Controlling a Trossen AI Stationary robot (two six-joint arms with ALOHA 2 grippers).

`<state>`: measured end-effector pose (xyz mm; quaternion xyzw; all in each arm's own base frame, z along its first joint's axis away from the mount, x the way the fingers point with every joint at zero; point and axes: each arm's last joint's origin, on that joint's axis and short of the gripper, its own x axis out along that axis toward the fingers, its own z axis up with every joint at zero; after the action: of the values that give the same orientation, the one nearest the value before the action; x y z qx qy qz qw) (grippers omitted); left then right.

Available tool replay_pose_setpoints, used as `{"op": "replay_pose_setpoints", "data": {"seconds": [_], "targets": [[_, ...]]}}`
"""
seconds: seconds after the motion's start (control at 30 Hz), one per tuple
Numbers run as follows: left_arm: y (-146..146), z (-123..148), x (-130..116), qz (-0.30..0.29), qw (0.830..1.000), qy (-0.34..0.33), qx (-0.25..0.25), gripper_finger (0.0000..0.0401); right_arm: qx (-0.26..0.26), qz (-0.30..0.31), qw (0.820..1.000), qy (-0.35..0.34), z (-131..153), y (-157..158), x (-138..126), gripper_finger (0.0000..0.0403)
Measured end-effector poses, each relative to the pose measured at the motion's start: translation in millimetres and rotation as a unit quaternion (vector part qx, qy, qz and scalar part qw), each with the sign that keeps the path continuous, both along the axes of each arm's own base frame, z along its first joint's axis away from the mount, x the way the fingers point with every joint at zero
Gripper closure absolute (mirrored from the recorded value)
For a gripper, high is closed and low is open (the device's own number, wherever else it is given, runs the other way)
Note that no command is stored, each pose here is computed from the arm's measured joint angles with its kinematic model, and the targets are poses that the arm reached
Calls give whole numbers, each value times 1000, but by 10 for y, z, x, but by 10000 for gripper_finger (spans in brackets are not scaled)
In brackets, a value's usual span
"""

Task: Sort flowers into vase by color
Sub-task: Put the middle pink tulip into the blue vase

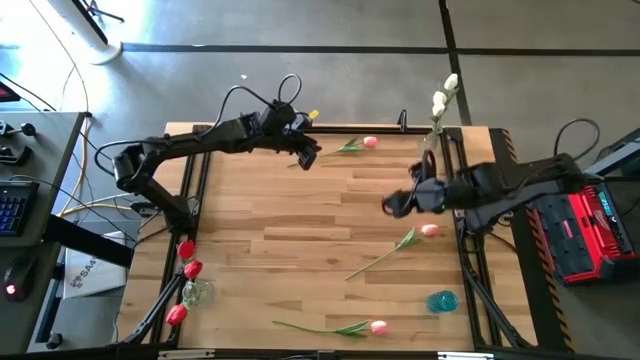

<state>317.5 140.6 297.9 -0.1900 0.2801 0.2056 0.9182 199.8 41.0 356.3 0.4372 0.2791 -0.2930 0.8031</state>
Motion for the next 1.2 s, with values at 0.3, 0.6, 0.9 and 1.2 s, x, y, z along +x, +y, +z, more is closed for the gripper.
{"op": "replay_pose_setpoints", "data": {"seconds": [0.3,0.6,0.9,1.2], "targets": [[-433,-6,155,-4,1000,-3,-21,284,75,-23,997,3,-525,363,13,128],[-952,-53,225,-51,998,26,-38,284,150,-71,986,19,-1100,539,-34,128],[-1030,-62,227,-97,994,44,3,284,212,-176,957,93,-1523,616,22,128],[-1020,-82,209,-153,985,66,40,284,229,-274,911,204,-1868,504,137,128]]}}
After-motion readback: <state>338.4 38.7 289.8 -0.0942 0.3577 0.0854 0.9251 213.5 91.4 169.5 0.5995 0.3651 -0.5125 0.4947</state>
